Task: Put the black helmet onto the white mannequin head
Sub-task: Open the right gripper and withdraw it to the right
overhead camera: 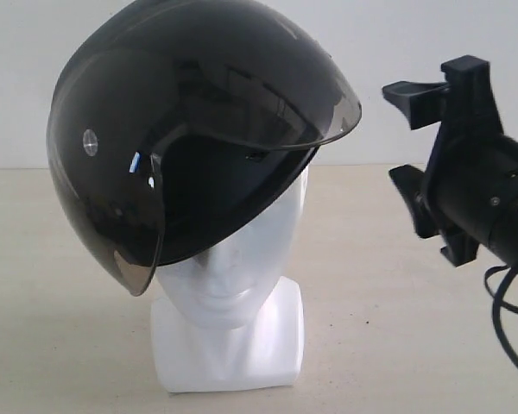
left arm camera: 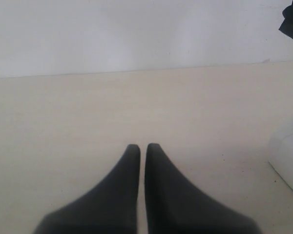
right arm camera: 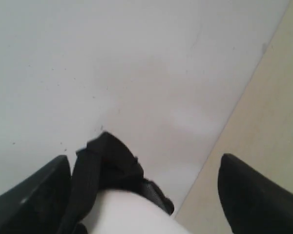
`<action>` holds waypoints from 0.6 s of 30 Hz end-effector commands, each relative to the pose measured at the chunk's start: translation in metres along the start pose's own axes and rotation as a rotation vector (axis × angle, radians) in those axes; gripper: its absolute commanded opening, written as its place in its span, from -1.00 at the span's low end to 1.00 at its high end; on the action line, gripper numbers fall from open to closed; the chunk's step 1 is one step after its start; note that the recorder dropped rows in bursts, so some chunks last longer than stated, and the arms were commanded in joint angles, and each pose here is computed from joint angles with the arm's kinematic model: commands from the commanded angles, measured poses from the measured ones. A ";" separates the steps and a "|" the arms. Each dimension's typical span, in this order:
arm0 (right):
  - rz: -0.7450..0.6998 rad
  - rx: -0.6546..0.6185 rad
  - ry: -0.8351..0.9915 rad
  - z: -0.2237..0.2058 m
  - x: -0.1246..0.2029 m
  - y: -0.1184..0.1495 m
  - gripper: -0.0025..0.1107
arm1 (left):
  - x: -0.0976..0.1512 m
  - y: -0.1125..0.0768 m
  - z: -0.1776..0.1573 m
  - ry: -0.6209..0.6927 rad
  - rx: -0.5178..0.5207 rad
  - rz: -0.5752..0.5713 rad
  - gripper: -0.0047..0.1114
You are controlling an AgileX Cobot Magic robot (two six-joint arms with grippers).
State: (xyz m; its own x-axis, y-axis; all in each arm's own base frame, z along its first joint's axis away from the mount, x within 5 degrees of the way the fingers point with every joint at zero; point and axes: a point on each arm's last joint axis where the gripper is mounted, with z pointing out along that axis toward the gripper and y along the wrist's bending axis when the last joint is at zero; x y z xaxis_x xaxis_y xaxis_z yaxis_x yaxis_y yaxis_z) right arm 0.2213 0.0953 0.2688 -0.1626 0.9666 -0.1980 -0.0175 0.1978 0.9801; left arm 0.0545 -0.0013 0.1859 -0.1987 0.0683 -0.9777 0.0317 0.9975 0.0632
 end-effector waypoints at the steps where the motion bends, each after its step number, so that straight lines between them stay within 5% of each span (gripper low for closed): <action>1: -0.141 -0.027 -0.114 -0.007 -0.030 0.012 0.37 | -0.002 -0.001 0.000 -0.006 0.011 -0.009 -0.84; 3: -0.216 -0.052 -0.114 -0.009 -0.042 0.022 0.15 | -0.002 -0.001 0.000 -0.006 0.011 -0.009 -0.84; 8: -0.735 -0.022 0.069 -0.001 -0.057 0.065 -0.93 | -0.002 -0.001 0.000 -0.006 0.011 -0.009 -0.84; 12: -0.991 0.107 0.111 0.001 -0.070 0.104 -0.90 | -0.002 -0.001 0.000 -0.006 0.011 -0.009 -0.84; 18: -1.175 0.050 0.186 -0.008 -0.072 0.163 -0.91 | -0.002 -0.001 0.000 -0.006 0.011 -0.009 -0.84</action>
State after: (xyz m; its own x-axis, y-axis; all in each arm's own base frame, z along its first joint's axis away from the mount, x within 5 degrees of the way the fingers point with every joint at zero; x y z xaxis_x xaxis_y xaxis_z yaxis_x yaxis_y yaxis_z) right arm 0.2290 0.0506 0.4227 -0.1977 0.2775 -0.9402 -0.1396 0.9414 0.3072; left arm 0.0545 -0.0013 0.1859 -0.1987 0.0683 -0.9777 0.0317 0.9975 0.0632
